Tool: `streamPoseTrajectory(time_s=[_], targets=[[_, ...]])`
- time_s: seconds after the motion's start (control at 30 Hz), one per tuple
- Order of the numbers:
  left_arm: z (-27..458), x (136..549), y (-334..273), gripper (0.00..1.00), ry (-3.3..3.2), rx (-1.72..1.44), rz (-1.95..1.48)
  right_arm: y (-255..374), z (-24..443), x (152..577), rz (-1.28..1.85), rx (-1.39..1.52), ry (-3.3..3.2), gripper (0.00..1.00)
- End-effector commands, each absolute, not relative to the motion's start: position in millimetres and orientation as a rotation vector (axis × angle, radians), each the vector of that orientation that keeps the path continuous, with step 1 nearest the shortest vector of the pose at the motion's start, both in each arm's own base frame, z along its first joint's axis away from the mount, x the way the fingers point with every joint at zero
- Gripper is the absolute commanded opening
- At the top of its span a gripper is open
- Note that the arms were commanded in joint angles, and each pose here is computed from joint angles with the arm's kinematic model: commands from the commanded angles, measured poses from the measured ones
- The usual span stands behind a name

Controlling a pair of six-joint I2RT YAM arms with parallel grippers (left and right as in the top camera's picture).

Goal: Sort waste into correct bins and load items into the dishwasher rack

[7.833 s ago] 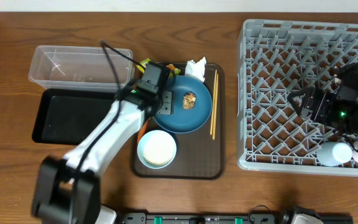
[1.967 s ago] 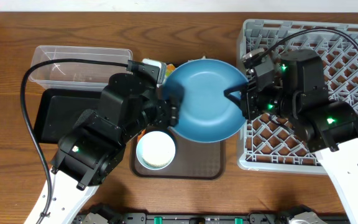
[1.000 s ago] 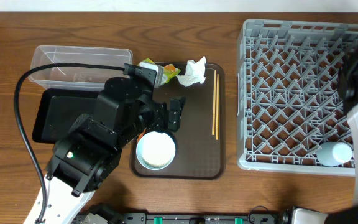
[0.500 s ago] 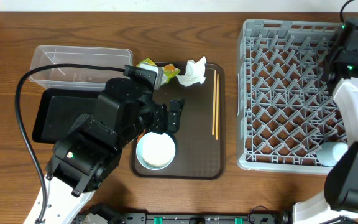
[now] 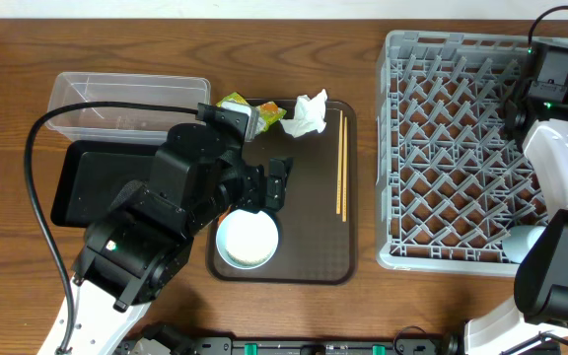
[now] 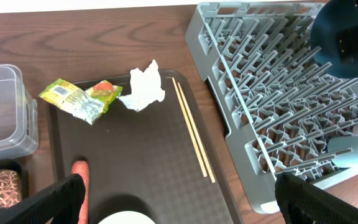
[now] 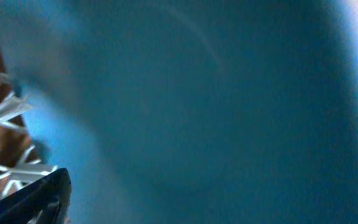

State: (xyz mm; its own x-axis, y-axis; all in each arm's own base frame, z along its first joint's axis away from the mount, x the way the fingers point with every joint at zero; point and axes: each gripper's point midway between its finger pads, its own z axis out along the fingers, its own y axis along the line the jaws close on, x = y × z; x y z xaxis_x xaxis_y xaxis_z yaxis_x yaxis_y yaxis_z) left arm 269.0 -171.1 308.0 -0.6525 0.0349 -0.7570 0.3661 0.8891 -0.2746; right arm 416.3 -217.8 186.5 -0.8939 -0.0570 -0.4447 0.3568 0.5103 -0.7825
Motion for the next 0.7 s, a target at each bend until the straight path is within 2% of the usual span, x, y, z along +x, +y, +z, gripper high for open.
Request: streamPoseTrajectory(time_s=[0.0, 0.3, 0.67], targets=[[314, 267, -172, 0.98, 2.226, 0.288, -0.542, -205, 202, 422, -1.234, 0.309, 2.283, 0.99], [314, 267, -172, 0.98, 2.225, 0.288, -0.542, -178, 216, 427, -1.164, 0.197, 2.285, 0.99], [315, 266, -173, 0.98, 2.224, 0.289, -0.547, -134, 299, 405, -1.029, 0.171, 2.113, 0.99]])
